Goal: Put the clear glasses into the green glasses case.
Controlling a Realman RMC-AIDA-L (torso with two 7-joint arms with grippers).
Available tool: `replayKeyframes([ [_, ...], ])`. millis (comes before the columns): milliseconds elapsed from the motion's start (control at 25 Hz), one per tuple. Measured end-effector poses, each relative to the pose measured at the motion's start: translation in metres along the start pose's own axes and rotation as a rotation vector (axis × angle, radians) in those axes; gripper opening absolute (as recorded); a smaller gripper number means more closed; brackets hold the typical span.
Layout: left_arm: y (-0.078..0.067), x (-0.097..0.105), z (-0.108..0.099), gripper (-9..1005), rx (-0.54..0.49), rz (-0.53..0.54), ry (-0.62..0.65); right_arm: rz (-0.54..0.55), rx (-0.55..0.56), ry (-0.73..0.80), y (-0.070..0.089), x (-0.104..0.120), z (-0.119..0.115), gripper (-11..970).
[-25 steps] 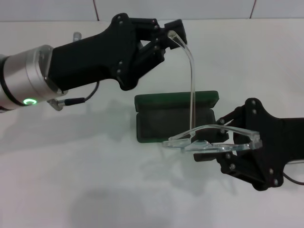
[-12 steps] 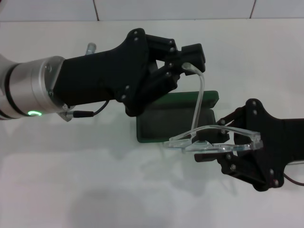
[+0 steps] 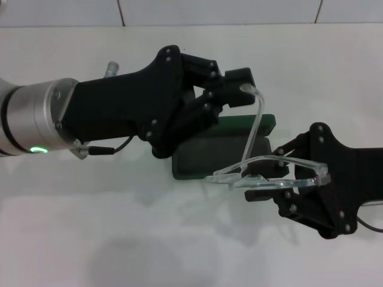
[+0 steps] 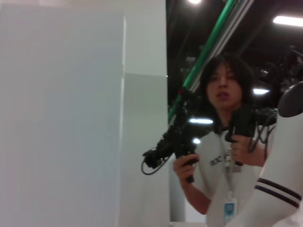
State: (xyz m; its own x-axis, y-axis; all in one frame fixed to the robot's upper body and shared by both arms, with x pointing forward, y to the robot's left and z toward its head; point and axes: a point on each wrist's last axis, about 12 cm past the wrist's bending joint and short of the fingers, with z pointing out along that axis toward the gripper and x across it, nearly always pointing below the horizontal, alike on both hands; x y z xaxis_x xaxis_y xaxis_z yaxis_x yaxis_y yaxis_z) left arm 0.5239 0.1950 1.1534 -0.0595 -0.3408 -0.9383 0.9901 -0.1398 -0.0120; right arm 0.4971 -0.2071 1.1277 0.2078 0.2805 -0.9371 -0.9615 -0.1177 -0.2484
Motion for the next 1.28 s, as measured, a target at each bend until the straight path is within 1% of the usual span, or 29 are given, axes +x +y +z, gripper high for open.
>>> replayKeyframes([
  [280,0.008,0.002,-0.006,68,-0.120,0.025,-0.008,-0.002,-0.004,0.000,0.001,0.000,0.000,111],
  [400,0.010,0.003,-0.006,68,-0.137,0.018,-0.014,-0.004,-0.003,-0.001,0.001,0.000,0.000,111],
  [600,0.010,0.003,-0.001,68,-0.101,0.011,-0.012,-0.001,0.003,-0.001,0.001,0.001,-0.001,110],
  [640,0.006,0.003,0.004,68,-0.043,0.004,-0.021,-0.001,0.003,-0.001,0.002,0.001,-0.001,110],
  [680,0.006,0.003,0.005,68,-0.038,0.003,-0.021,-0.002,0.004,-0.001,0.001,0.001,-0.001,110],
  [800,0.003,0.003,0.013,68,0.031,-0.003,-0.027,-0.003,0.006,-0.001,0.001,0.001,-0.001,110],
  [1080,0.001,0.002,0.018,68,0.085,-0.010,-0.022,-0.004,0.007,-0.001,0.001,0.001,-0.001,110],
  [1280,-0.001,0.003,0.021,68,0.124,-0.016,0.003,-0.006,0.008,-0.002,0.001,0.001,-0.001,110],
])
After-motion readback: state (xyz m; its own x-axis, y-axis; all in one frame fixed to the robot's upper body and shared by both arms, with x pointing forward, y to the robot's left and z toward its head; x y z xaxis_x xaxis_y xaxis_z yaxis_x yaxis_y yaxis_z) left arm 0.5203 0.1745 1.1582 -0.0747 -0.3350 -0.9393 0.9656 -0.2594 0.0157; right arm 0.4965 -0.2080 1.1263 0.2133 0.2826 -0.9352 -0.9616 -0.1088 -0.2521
